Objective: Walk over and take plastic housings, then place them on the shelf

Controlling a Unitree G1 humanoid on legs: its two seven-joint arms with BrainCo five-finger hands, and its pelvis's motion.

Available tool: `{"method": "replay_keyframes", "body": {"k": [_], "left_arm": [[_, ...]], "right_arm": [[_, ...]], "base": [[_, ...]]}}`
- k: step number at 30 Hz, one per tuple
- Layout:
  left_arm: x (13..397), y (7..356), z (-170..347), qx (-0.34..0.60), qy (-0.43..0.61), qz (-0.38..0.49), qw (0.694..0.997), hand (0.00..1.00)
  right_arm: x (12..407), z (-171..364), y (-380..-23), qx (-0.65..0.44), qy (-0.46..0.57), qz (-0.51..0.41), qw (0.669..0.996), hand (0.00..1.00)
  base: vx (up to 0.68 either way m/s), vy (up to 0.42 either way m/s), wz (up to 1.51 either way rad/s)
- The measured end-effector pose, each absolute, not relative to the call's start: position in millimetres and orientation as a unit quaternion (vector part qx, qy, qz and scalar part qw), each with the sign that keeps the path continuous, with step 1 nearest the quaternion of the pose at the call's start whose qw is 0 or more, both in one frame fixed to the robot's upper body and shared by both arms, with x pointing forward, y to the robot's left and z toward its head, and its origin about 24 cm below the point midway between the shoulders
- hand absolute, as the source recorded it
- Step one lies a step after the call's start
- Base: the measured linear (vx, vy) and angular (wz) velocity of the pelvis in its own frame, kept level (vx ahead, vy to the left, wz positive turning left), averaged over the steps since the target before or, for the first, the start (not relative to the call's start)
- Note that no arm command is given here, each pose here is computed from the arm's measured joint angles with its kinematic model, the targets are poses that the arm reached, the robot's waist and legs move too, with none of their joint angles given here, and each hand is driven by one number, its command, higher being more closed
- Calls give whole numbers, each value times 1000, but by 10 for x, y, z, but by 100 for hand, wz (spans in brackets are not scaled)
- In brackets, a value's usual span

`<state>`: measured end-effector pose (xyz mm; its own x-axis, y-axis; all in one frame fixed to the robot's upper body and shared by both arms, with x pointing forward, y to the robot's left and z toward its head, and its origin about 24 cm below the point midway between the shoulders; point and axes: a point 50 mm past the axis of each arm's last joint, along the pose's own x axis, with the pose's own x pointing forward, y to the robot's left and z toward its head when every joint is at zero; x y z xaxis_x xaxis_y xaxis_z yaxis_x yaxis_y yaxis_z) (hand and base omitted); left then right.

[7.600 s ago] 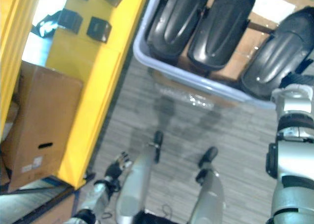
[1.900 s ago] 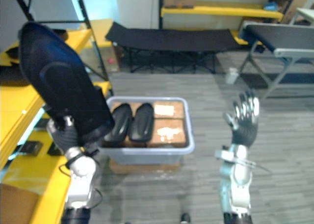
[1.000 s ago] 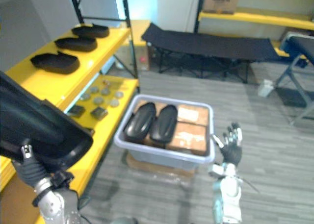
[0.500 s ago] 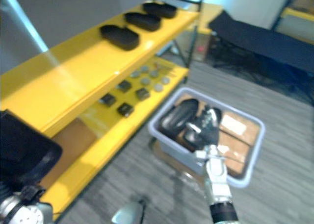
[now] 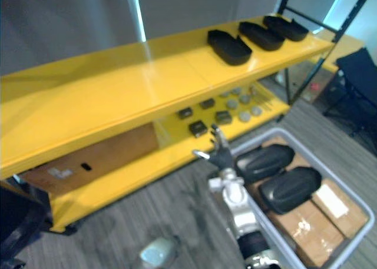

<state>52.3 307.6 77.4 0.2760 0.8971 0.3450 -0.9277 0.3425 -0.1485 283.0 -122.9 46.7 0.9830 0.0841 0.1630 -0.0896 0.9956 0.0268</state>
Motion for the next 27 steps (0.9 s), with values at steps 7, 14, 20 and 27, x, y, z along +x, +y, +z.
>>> {"method": "replay_keyframes", "body": {"k": [7,14,20,27], "left_arm": [[663,3007,789,30,-194,529,825,100],[791,2929,778,13,-197,501,842,100],[1086,2835,858,2,-219,431,875,100],[1302,2731,861,-42,-226,440,868,100]], "right_arm": [[2641,218,-1586,7,-29,-42,999,0],[2560,202,-1631,11,-35,-49,998,0],[2430,237,-1738,17,-49,-76,996,0],[2582,489,-1755,7,-111,-72,991,0]], "base": [[23,47,45],[17,3,14],[-26,-41,26],[-71,-27,-34]]}}
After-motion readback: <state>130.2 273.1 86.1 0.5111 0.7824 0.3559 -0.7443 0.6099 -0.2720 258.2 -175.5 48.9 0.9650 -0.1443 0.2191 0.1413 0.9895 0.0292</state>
